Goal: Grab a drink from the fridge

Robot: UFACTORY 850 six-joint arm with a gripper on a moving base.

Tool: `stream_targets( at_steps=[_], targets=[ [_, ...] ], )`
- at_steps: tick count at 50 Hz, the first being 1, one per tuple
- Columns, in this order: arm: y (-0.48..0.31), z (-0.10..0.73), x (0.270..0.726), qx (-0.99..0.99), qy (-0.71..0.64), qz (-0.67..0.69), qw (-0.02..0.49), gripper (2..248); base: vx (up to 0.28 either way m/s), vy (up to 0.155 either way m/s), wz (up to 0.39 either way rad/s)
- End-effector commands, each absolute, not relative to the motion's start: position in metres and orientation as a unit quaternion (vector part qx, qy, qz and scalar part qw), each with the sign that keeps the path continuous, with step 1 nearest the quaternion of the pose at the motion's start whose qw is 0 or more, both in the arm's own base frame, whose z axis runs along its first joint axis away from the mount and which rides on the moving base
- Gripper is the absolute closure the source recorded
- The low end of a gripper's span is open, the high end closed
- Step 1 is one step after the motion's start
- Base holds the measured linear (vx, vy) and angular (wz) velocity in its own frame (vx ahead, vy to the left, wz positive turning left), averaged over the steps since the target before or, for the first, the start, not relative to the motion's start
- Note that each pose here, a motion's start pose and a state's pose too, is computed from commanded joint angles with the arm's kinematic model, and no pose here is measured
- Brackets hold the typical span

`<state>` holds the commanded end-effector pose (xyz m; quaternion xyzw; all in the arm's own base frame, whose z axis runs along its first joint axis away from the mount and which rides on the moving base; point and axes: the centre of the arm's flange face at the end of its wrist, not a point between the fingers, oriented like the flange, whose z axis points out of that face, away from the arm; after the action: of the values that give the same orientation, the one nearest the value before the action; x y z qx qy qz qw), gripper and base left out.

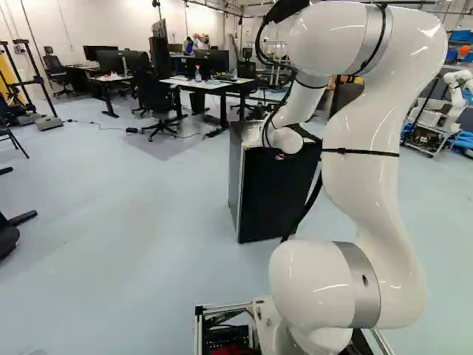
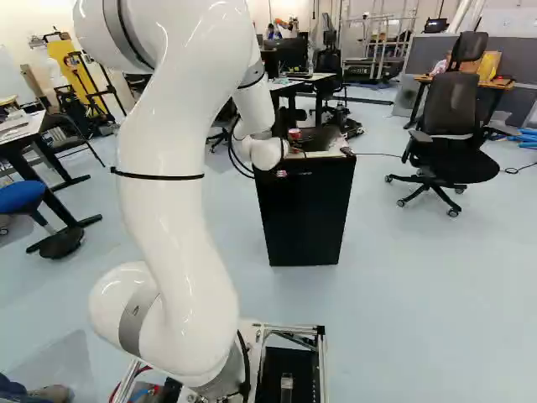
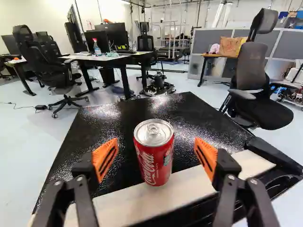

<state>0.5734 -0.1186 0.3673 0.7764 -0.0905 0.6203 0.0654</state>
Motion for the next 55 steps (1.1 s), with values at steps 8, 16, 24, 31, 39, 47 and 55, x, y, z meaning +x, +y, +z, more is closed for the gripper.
stream_targets(
  at_steps=[8,16,24,31,39,47,55],
  targets=[
    [-0.119,0.367,0.573,0.776,-0.09,0.62,0.065,93,0.0,0.0,0.0],
    [-0.119,0.367,0.573,0.776,-0.09,0.62,0.065,132,0.0,0.0,0.0],
    [-0.119,0.37,0.573,0.775,-0.09,0.622,0.066,153,0.0,0.0,0.0],
    [-0.118,0.377,0.573,0.771,-0.09,0.626,0.066,153,0.0,0.0,0.0],
    [-0.118,0.386,0.572,0.767,-0.09,0.632,0.066,153,0.0,0.0,0.0],
    [-0.118,0.395,0.572,0.762,-0.089,0.638,0.067,153,0.0,0.0,0.0],
    [-0.118,0.401,0.571,0.758,-0.089,0.642,0.067,153,0.0,0.0,0.0]
  ],
)
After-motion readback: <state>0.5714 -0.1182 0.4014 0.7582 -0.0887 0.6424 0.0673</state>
